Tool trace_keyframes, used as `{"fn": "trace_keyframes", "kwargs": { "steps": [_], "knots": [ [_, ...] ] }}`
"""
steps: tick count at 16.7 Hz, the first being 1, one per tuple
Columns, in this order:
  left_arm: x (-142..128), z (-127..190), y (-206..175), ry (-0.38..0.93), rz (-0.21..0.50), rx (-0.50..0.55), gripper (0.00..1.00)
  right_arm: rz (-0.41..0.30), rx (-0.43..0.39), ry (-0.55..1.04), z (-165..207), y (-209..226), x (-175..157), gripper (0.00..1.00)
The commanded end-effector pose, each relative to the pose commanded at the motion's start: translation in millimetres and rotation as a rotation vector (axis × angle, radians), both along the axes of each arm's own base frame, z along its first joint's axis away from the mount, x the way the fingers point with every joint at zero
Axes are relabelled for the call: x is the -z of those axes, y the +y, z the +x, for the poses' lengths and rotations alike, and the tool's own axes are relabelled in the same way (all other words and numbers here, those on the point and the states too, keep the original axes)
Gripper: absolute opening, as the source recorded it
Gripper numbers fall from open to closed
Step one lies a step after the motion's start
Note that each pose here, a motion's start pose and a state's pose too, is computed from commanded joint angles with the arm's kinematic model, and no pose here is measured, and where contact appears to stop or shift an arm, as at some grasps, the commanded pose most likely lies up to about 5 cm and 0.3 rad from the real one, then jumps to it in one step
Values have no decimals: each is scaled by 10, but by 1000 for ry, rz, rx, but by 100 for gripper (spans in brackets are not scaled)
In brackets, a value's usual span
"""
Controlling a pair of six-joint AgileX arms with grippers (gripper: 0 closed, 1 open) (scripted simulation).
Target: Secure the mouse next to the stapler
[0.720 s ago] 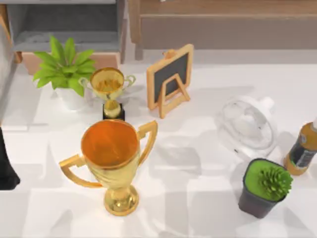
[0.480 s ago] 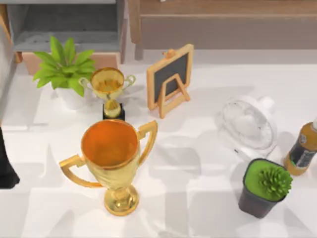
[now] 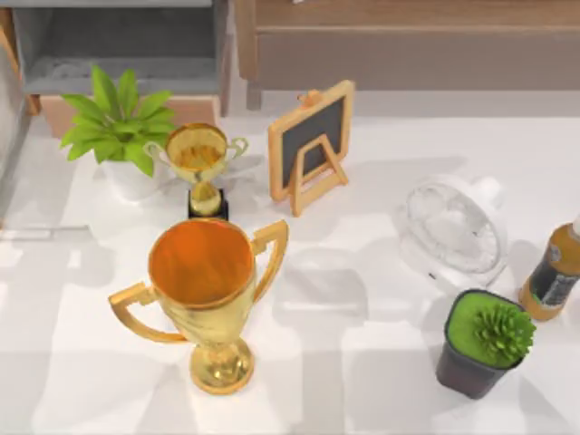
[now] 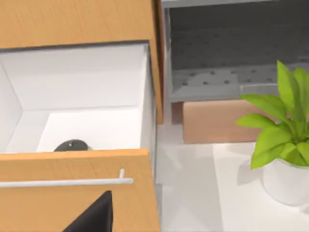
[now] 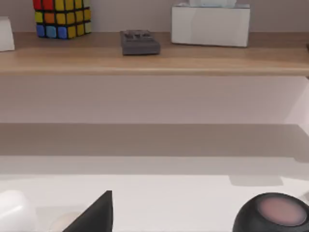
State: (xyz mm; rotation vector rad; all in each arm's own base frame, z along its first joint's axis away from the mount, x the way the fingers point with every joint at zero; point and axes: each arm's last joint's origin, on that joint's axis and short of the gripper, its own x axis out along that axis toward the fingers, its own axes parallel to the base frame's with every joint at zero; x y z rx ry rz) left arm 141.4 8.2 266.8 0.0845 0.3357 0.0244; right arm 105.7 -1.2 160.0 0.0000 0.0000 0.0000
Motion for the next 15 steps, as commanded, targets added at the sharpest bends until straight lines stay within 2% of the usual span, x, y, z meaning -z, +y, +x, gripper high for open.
{"fn": "trace_keyframes", "kwargs": {
  "steps": [4, 7, 9, 11, 15],
  "knots": [
    [-571, 759, 202, 260, 33, -32, 100, 0, 0, 0, 0, 0, 0, 100],
    [-681, 1541, 486, 477, 38, -52, 100, 0, 0, 0, 0, 0, 0, 100],
    [-564, 2058, 729, 621, 31, -61, 100, 0, 0, 0, 0, 0, 0, 100],
    [-330, 2497, 989, 755, 16, -65, 100, 0, 0, 0, 0, 0, 0, 100],
    [310, 3067, 1451, 978, -28, -59, 100, 0, 0, 0, 0, 0, 0, 100]
  ]
}}
